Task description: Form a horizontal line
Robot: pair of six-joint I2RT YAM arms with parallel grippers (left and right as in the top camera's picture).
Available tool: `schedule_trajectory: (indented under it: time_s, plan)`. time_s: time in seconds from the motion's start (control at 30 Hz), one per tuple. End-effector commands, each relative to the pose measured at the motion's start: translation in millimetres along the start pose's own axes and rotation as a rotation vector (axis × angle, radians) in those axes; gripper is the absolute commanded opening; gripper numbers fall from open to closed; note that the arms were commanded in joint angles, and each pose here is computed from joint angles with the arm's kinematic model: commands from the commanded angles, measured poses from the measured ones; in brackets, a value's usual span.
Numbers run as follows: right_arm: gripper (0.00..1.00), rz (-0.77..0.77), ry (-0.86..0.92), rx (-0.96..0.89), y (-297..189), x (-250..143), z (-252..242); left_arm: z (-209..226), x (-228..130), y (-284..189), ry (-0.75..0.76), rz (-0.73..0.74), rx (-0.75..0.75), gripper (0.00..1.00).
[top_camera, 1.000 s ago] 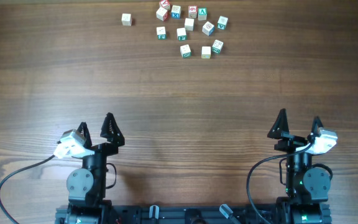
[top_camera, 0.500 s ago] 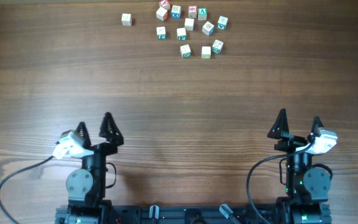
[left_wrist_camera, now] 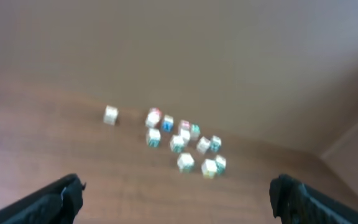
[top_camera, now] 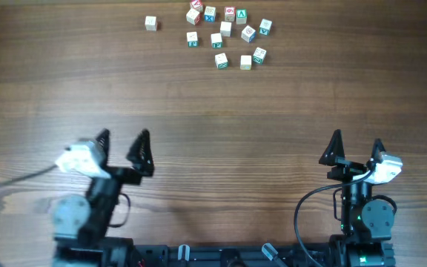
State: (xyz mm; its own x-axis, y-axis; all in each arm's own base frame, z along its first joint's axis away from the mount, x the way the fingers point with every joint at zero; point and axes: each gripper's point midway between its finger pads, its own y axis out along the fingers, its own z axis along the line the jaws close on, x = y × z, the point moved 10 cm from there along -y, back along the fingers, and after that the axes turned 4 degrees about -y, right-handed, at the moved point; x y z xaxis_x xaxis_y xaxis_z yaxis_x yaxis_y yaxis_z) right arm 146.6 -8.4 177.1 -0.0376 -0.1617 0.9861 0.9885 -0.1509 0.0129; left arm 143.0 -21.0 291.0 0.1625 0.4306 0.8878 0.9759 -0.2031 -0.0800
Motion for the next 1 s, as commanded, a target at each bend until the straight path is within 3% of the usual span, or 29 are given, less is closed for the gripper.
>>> schedule_trajectory:
  time_s: [0.0,0.2,0.37,0.53,0.7,0.97]
  plan:
    - [1.0,-0.002,0.006,0.016,-0.3,0.2,1.5,-25.0,61.9,14.7,0.105,0.051,0.065,0.99]
    - [0.99,-0.002,0.006,0.016,-0.3,0.2,1.5,-52.3,122.3,71.9,0.084,0.241,0.116,1.0]
    - [1.0,-0.002,0.006,0.016,-0.3,0.2,1.5,-80.6,125.8,141.6,0.101,0.422,0.103,1.0]
    - [1.0,-0.002,0.006,0.017,-0.3,0.2,1.5,-96.3,83.9,234.5,0.171,0.478,0.168,1.0]
    - [1.0,-0.002,0.006,0.016,-0.3,0.2,1.5,-99.5,20.6,312.5,0.187,0.471,0.12,1.0]
    - [1.0,-0.002,0.006,0.016,-0.3,0.2,1.5,-70.9,-86.4,373.1,0.199,0.609,0.145,1.0]
